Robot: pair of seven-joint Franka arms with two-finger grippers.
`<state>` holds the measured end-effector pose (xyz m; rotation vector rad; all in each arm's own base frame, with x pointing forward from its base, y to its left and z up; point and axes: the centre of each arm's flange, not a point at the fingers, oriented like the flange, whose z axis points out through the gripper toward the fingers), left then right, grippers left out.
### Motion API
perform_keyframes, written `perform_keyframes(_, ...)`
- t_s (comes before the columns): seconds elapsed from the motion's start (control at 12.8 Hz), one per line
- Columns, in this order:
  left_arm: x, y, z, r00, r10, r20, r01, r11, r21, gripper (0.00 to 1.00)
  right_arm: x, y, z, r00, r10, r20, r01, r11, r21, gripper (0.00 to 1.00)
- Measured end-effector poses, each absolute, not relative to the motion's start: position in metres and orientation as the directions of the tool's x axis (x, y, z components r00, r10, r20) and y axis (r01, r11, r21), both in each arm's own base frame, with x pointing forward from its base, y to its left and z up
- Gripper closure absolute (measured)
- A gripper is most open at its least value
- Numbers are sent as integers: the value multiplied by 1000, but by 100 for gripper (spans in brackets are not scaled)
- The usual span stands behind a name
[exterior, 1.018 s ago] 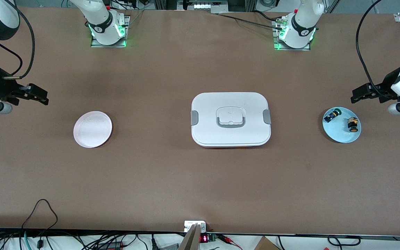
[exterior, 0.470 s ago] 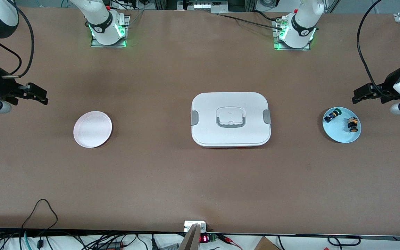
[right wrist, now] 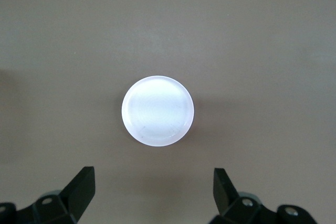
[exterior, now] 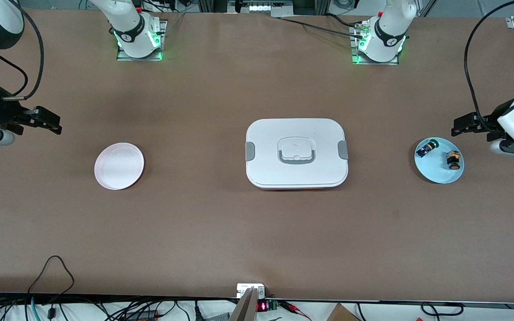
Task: Transfer orange switch to right arm and place
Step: 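Move the left gripper toward the light-blue plate of switches, then lower the left gripper onto the orange switch on the blue plate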
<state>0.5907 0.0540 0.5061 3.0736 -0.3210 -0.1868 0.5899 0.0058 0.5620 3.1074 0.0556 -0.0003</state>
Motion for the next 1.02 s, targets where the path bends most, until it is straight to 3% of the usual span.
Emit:
perform_keyframes(0.31, 594, 99, 424, 847, -513, -138, -504, -858, 97, 0, 590, 6, 562, 999, 36, -1, 36, -999, 34, 0)
perform_keyframes(0.55, 589, 119, 371, 676, -710, -197, -702, -702, 118, 0, 590, 6, 562, 999, 36, -2, 36, -999, 34, 0)
perform_keyframes(1.02, 575, 161, 284, 230, -969, -96, -960, -242, 144, 0, 590, 6, 562, 999, 36, -2, 36, -999, 34, 0)
